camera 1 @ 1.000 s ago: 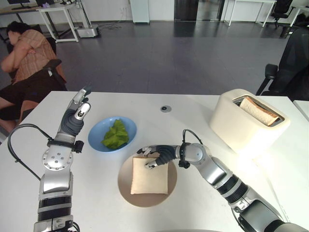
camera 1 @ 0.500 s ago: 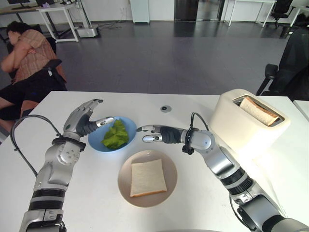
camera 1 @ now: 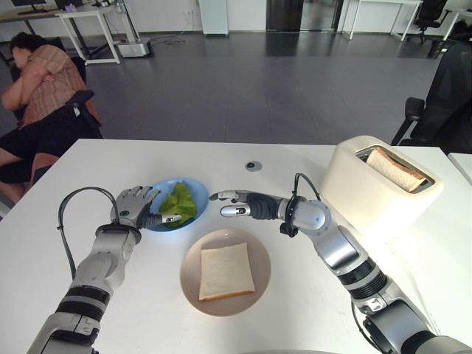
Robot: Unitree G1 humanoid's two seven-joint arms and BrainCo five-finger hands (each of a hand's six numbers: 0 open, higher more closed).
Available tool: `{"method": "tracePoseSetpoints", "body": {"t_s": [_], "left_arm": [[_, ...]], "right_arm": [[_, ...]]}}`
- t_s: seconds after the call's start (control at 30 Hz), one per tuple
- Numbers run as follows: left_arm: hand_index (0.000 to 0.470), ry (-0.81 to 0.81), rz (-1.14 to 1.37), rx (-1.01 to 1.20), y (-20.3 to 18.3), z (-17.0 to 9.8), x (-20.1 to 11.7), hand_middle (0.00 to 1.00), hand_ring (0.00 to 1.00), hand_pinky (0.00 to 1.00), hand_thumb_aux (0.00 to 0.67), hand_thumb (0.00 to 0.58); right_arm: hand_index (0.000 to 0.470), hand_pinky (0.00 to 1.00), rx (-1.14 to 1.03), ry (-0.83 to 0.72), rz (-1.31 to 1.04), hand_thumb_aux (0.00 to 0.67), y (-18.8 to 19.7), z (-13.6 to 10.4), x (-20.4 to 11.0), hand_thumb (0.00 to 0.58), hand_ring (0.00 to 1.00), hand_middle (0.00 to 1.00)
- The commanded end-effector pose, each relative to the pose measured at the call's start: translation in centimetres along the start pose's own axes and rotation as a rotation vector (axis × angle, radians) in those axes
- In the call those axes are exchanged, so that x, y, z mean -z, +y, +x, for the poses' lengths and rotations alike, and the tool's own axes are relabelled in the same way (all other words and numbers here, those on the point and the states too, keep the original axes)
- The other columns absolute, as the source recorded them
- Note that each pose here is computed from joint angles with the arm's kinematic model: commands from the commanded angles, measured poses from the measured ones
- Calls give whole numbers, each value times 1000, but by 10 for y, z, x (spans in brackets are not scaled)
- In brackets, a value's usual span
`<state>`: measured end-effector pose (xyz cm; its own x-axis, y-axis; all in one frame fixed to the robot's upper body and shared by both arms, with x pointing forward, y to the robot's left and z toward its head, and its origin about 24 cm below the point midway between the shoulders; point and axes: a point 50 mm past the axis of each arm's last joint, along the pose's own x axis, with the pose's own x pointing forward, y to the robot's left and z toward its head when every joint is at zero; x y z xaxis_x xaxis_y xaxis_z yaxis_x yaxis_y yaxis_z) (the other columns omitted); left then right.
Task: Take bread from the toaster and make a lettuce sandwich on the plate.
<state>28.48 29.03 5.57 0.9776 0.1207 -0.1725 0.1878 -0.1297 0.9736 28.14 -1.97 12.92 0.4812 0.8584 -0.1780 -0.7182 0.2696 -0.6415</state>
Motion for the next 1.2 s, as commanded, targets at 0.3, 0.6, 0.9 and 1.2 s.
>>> {"method": "tracePoseSetpoints", "body": {"t_s": [0.3,0.6,0.9,1.2], "left_arm": [[470,-41,-63,99,-15,7,-12,0,0,0,670,580],[470,-92,-100,-57,12,10,-15,0,0,0,670,580],[470,-351,-304,-105,65,-29,-41,0,0,0,670,580],[470,-627,-496,175,54,-70,-93,0,0,0,670,580]], "right_arm": [[0,0,26,14,2,0,0,-5,5,0,0,0],[0,0,42,39,-7,0,0,-4,10,0,0,0],[0,0,83,57,-13,0,-8,-6,14,0,0,0],[0,0,160,81,-16,0,-32,-14,19,0,0,0]]}}
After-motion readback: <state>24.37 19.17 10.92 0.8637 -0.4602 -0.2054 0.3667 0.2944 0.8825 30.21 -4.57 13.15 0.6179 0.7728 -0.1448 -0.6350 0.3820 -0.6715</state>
